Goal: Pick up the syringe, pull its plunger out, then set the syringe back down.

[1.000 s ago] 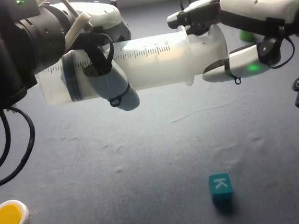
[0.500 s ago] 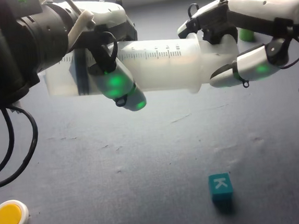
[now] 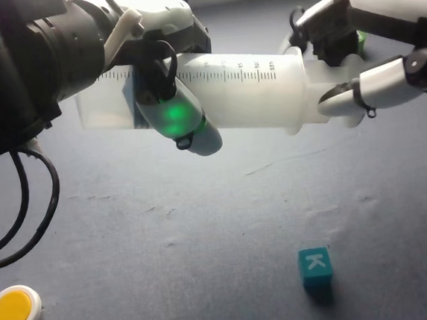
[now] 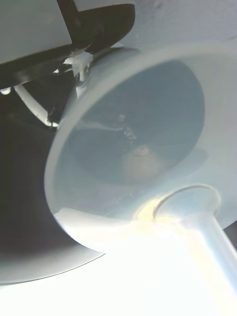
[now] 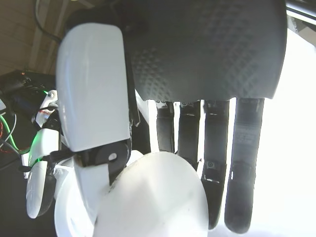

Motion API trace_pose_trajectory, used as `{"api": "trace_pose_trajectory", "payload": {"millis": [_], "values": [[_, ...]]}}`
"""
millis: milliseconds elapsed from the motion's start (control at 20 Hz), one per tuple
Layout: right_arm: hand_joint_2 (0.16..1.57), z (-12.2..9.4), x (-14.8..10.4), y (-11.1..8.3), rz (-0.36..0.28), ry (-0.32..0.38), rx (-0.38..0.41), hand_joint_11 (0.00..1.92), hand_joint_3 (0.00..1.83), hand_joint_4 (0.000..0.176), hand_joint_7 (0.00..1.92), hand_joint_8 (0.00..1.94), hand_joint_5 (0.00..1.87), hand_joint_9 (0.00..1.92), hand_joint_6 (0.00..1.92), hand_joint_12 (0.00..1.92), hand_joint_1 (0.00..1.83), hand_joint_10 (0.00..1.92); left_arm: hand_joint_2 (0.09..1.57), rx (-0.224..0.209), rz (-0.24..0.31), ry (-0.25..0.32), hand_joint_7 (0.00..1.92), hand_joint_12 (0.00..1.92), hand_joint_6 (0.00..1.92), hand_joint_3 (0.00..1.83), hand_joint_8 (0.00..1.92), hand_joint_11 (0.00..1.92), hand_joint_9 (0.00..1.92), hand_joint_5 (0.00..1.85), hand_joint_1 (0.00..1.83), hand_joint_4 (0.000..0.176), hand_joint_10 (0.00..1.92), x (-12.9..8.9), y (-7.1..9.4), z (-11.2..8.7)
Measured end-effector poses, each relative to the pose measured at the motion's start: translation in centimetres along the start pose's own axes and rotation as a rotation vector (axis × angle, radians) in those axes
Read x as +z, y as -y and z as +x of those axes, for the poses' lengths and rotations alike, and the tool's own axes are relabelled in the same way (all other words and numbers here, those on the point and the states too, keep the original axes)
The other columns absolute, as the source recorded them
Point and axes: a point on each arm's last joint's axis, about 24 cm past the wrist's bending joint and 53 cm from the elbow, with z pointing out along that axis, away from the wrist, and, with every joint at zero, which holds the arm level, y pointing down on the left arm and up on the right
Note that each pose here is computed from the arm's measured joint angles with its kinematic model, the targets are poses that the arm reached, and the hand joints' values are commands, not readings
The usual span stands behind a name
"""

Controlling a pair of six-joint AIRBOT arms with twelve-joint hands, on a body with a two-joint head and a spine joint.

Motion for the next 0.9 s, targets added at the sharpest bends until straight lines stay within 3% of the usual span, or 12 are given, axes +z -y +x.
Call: {"api": "trace_pose_trajectory", "payload": {"millis": [100, 300, 450, 550, 600, 900], "values": [[1.15, -0.4, -0.5, 0.6, 0.021, -0.001, -0.008, 0.58, 0.0, 0.0, 0.9, 1.05, 0.85, 0.83, 1.17, 1.23, 1.36, 1.3, 1.25, 0.002, 0.006, -0.005, 0.76, 1.34, 1.44, 0.0, 1.28, 0.49, 0.74, 0.72, 1.14, 0.014, 0.83, 0.0, 0.3, 0.3], [1.16, -1.6, -1.5, 1.3, 0.048, 0.011, -0.021, 0.56, 0.0, 0.0, 0.9, 1.07, 0.86, 0.81, 1.16, 1.27, 1.36, 1.32, 1.23, -0.003, 0.014, -0.006, 0.8, 1.29, 1.37, 0.0, 1.27, 0.51, 0.77, 0.73, 1.15, 0.022, 0.81, 0.0, 0.5, 0.3], [1.17, -2.4, -2.5, 1.5, 0.063, 0.019, -0.032, 0.54, 0.0, 0.0, 0.87, 1.14, 0.82, 0.78, 1.24, 1.28, 1.35, 1.33, 1.25, -0.007, 0.018, -0.008, 0.77, 1.25, 1.43, 0.0, 1.29, 0.52, 0.79, 0.7, 1.14, 0.019, 0.72, 0.0, 0.6, 0.3], [1.17, -2.8, -3.0, 1.6, 0.071, 0.023, -0.039, 0.54, 0.0, 0.0, 0.86, 1.16, 0.83, 0.78, 1.23, 1.28, 1.35, 1.32, 1.24, -0.007, 0.021, -0.009, 0.79, 1.26, 1.42, 0.0, 1.25, 0.52, 0.8, 0.72, 1.15, 0.017, 0.71, 0.0, 0.7, 0.3], [1.15, -3.4, -3.5, 1.8, 0.082, 0.032, -0.045, 0.57, 0.0, 0.0, 0.92, 1.04, 0.88, 0.83, 1.14, 1.26, 1.36, 1.3, 1.23, -0.009, 0.028, -0.007, 0.79, 1.28, 1.41, 0.0, 1.25, 0.52, 0.8, 0.73, 1.15, 0.018, 0.72, 0.0, 0.9, 0.2], [1.17, -5.1, -4.9, 2.6, 0.116, 0.052, -0.06, 0.57, 0.0, 0.0, 0.86, 1.14, 0.84, 0.8, 1.19, 1.26, 1.35, 1.33, 1.24, -0.016, 0.033, -0.006, 0.79, 1.27, 1.42, 0.0, 1.25, 0.5, 0.78, 0.73, 1.15, 0.015, 0.73, -0.1, 1.1, 0.1]]}}
